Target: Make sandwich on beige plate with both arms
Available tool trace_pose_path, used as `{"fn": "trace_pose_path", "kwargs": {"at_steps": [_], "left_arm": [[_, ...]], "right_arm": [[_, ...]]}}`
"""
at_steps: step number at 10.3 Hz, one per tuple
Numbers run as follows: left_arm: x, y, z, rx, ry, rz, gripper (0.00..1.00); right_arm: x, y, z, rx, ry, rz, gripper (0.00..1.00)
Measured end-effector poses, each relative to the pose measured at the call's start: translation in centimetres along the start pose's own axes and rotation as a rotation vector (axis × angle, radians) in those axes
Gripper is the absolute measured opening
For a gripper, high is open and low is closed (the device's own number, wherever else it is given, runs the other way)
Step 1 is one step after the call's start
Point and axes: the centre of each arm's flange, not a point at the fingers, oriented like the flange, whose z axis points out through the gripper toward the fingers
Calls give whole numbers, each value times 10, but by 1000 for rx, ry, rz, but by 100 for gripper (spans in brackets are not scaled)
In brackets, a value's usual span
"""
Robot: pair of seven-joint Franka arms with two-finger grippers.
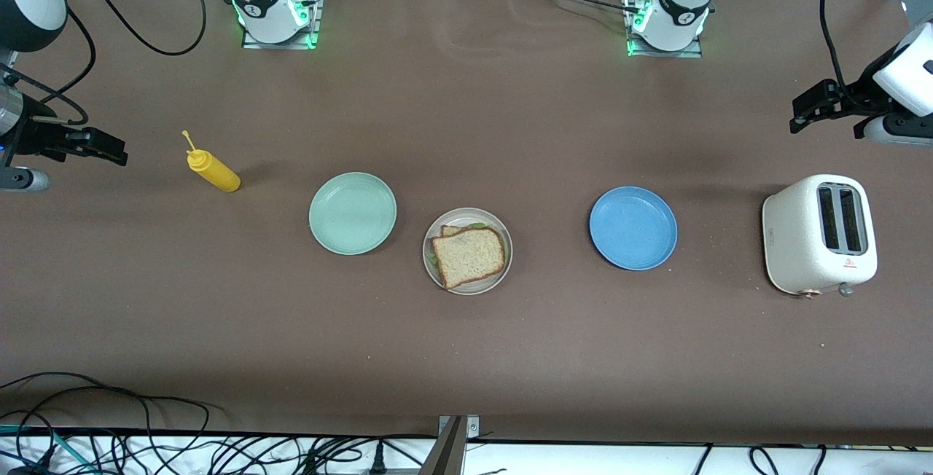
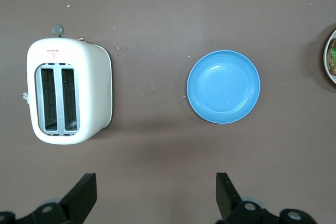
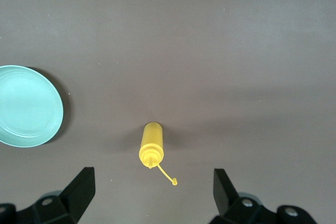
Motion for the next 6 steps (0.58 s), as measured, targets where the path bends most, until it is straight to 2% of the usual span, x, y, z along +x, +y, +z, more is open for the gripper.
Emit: {"fn": "trace_pose_path", "kwargs": {"at_steps": [4,6], "left_arm": [[14,3,20,8,-37,6,100],[18,-1,15,11,-26,-1,100]], "right_arm": [[0,0,0,0,0,0,100],[0,0,0,0,0,0,100]]}}
